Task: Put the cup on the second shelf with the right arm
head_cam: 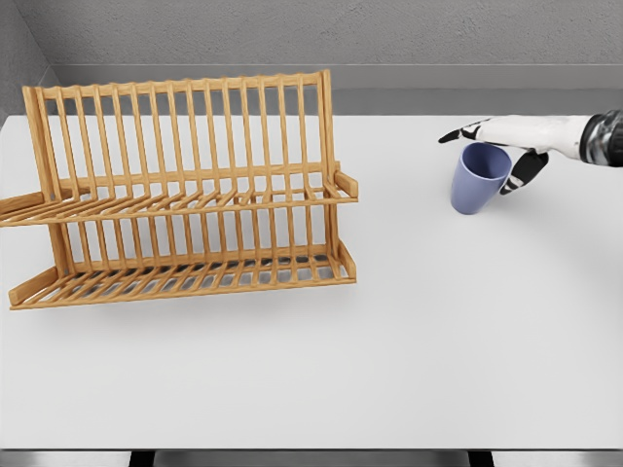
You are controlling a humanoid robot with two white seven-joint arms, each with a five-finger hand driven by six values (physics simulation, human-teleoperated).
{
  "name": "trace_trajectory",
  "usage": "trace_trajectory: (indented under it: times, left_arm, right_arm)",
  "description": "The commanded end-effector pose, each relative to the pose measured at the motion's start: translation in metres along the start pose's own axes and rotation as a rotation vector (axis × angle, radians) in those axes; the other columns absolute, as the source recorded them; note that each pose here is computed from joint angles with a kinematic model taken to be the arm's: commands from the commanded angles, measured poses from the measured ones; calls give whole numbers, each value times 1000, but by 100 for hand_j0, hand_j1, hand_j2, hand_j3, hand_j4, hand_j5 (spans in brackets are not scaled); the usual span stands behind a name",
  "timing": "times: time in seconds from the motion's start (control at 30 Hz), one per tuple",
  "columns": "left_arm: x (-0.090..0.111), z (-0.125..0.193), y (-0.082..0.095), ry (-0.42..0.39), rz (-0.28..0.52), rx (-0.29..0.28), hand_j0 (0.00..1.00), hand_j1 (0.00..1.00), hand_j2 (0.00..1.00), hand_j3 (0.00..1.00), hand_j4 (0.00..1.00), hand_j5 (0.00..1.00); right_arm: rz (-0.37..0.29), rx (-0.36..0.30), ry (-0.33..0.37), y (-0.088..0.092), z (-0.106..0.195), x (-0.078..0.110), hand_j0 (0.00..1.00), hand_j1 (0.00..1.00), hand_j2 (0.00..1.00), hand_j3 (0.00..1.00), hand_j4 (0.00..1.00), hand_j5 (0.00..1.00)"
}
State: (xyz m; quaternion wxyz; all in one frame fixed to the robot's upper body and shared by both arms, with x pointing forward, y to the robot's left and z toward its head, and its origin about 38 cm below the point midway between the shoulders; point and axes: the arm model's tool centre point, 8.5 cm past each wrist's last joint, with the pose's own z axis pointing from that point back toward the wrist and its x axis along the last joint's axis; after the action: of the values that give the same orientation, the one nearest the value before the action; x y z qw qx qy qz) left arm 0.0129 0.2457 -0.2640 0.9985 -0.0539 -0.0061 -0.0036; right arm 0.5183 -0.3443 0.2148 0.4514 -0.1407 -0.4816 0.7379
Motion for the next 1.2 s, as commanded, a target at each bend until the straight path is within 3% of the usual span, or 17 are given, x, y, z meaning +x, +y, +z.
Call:
trace_trajectory:
  times: [0.0, 0.07, 0.17, 0.7, 0.83, 1.03, 1.17]
  left_arm:
    - [-1, 0, 0, 2, 1, 0, 100, 100, 100, 100, 100, 100]
    - [-1, 0, 0, 2, 1, 0, 100, 100, 100, 100, 100, 100]
    - [0, 0, 0, 0, 0, 0, 100, 100, 100, 100, 100, 100]
    - [0, 0, 0, 0, 0, 0, 100, 100, 100, 100, 100, 100]
    - [0, 0, 0, 0, 0, 0, 100, 100, 100, 100, 100, 100]
    - [-1, 0, 0, 2, 1, 0, 100, 100, 100, 100, 100, 100]
    - [-1, 0, 0, 2, 1, 0, 100, 100, 100, 100, 100, 100]
  right_arm:
    - [-3, 3, -1, 1, -1, 1, 100, 100, 100, 100, 100, 100]
    - [-2, 11, -1, 3, -2, 1, 83, 83, 83, 83, 83, 83]
    - [-2, 11, -1, 3, -2, 1, 72, 72, 72, 72, 72, 72]
    - [35, -12, -28, -11, 1, 9, 67, 67, 67, 67, 67, 67]
    - [83, -31, -68, -22, 1, 27, 67, 67, 67, 67, 67, 67]
    - [115, -47, -83, -34, 3, 34, 67, 67, 67, 67, 67, 67]
    - [170, -103, -110, -53, 20, 49, 67, 67, 67, 67, 67, 67]
